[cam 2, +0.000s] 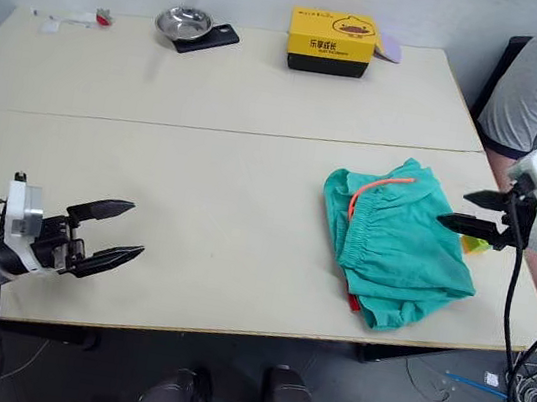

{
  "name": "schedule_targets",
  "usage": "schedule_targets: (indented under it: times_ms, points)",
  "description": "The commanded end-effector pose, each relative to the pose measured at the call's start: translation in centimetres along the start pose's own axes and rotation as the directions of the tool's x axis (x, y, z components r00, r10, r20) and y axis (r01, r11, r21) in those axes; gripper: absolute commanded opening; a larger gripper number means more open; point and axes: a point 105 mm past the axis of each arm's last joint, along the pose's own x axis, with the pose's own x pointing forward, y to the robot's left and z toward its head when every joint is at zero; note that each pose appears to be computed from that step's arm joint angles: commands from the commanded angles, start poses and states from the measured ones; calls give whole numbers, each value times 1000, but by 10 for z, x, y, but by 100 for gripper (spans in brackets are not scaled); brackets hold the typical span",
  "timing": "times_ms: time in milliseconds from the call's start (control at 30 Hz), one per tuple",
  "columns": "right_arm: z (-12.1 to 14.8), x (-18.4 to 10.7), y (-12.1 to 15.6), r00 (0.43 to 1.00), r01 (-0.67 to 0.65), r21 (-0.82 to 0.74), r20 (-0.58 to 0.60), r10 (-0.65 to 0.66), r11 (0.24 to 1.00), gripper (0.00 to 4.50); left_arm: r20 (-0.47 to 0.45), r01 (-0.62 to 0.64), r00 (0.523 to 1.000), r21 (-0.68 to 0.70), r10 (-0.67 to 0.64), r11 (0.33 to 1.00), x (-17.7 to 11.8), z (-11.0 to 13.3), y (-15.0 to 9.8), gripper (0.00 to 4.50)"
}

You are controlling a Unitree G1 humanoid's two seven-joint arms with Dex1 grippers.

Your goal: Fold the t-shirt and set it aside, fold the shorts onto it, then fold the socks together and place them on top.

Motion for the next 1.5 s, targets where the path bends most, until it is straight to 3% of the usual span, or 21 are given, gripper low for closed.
schedule_targets:
  times_ms: [33, 133, 300, 433, 633, 733, 800, 933, 1000, 1033, 1167, 1267, 1367, 1467, 1500]
  points:
    - [11, 9, 16, 998, 33, -53, 56, -30, 998, 448, -12, -9, 1000, 43, 10, 999, -9, 9, 0, 450]
    - [7, 33, 63, 992, -72, -92, 98, 81, 993, 448, -19, -19, 1000, 46, 19, 999, -12, 9, 0, 450]
    - [4, 56, 107, 972, -113, -133, 189, 137, 985, 448, -25, -28, 999, 46, 29, 999, -15, 9, -5, 450]
    - [2, 67, 127, 957, -138, -132, 238, 166, 982, 448, -35, -64, 997, 55, 66, 996, -21, 10, -4, 450]
    - [8, 81, 157, 915, -194, -171, 325, 241, 966, 448, -71, -216, 973, 80, 221, 973, -51, 7, 1, 450]
    - [19, 79, 168, 865, -216, -220, 408, 291, 951, 448, -88, -372, 921, 78, 378, 925, -83, 1, 5, 450]
    - [23, 74, 178, 828, -236, -278, 443, 343, 931, 448, -80, -511, 854, 51, 514, 858, -111, -1, 6, 450]
    - [16, 59, 194, 779, -280, -347, 463, 423, 895, 448, -84, -808, 583, 41, 808, 588, -190, -13, -6, 450]
    - [12, 51, 200, 761, -303, -386, 453, 465, 871, 448, -88, -882, 463, 49, 882, 468, -215, -16, -17, 450]
    - [11, 49, 201, 761, -299, -409, 443, 474, 862, 448, -90, -901, 426, 49, 900, 432, -222, -17, -21, 450]
    - [6, 48, 206, 762, -237, -439, 469, 446, 867, 448, -137, -989, 147, -31, 980, 144, -281, -29, -44, 450]
    - [4, 41, 214, 707, -254, -488, 496, 504, 835, 448, -181, -994, 63, -96, 981, 47, -292, -37, -46, 450]
    - [3, 41, 214, 696, -285, -479, 491, 523, 830, 448, -181, -988, 96, -140, 979, 71, -287, -37, -37, 450]
    - [6, 40, 215, 677, -321, -468, 494, 545, 823, 448, -160, -979, 189, -110, 969, 173, -265, -29, -20, 450]
    - [8, 40, 217, 669, -335, -468, 493, 556, 818, 448, -156, -970, 243, -65, 957, 236, -254, -23, -13, 450]
